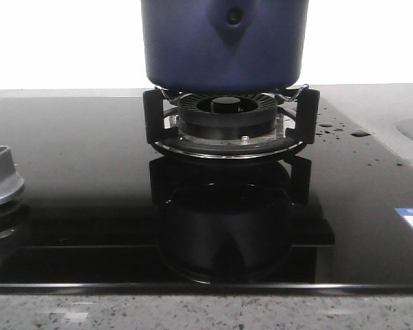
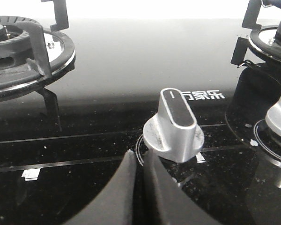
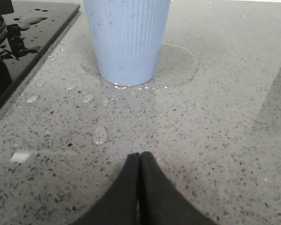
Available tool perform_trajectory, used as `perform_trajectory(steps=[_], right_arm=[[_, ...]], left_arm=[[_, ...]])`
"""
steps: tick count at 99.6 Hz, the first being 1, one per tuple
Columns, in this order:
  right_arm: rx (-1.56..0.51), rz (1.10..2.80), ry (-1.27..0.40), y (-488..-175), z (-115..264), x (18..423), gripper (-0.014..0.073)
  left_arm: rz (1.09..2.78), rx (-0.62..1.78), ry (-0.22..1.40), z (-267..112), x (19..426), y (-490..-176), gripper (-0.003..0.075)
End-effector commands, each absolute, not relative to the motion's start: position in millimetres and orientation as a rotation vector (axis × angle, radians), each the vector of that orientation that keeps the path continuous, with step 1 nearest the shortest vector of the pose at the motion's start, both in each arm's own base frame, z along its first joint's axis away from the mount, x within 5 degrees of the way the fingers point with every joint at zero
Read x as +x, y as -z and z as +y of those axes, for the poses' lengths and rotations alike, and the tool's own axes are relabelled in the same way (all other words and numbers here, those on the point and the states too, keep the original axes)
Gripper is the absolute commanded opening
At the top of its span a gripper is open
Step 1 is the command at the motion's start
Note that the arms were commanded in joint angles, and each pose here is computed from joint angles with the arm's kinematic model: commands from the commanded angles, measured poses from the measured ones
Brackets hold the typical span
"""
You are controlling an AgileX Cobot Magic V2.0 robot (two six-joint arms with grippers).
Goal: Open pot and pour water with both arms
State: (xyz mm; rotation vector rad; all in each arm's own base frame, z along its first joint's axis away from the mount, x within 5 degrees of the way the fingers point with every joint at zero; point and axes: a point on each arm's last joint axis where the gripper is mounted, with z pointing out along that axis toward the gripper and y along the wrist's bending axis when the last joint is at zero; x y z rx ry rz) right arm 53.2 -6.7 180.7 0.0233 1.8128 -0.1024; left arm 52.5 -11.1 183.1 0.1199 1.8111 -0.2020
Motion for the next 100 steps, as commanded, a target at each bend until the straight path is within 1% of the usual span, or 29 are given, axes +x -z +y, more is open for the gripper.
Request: perform_trajectory(steps=[1, 15, 19, 23, 26, 46, 52, 59, 78, 86, 100], right_arm=[[0.017, 1.804, 0.112, -174, -7, 53, -0.0066], [0.011, 1.792, 0.117, -175, -7, 53, -0.0066], [-0.027, 1.768, 0.165, -177, -8, 54, -0.0066], [-0.068, 1.72, 0.203, -181, -8, 54, -0.0066], [-0.08, 1.68, 0.203, -185, -7, 55, -0.0066], [-0.049, 1.377, 0.068, -212, 1, 54, -0.0066], [-0.026, 1.316, 0.032, -217, 1, 53, -0.0066], [0.029, 1.302, -0.02, -219, 0, 53, -0.0066], [0.21, 1.313, -0.182, -217, -3, 53, -0.0064], [0.284, 1.318, -0.257, -220, -4, 53, -0.0064], [0.287, 1.373, -0.284, -230, -2, 51, -0.0064]], left_arm=[[1.78, 0.101, 0.221, -11, 53, -174, -0.002], [1.78, 0.101, 0.221, -11, 53, -174, -0.002], [1.78, 0.101, 0.221, -11, 53, -174, -0.002], [1.78, 0.101, 0.221, -11, 53, -174, -0.002], [1.78, 0.101, 0.221, -11, 53, -174, -0.002], [1.78, 0.101, 0.221, -11, 53, -174, -0.002], [1.755, 0.133, 0.18, -10, 53, -176, -0.002], [1.698, 0.163, 0.14, -10, 54, -181, -0.002], [1.422, 0.115, 0.211, -11, 54, -206, -0.002], [1.278, -0.029, 0.352, -8, 51, -220, -0.002], [1.147, -0.297, 0.542, 3, 49, -228, -0.002]])
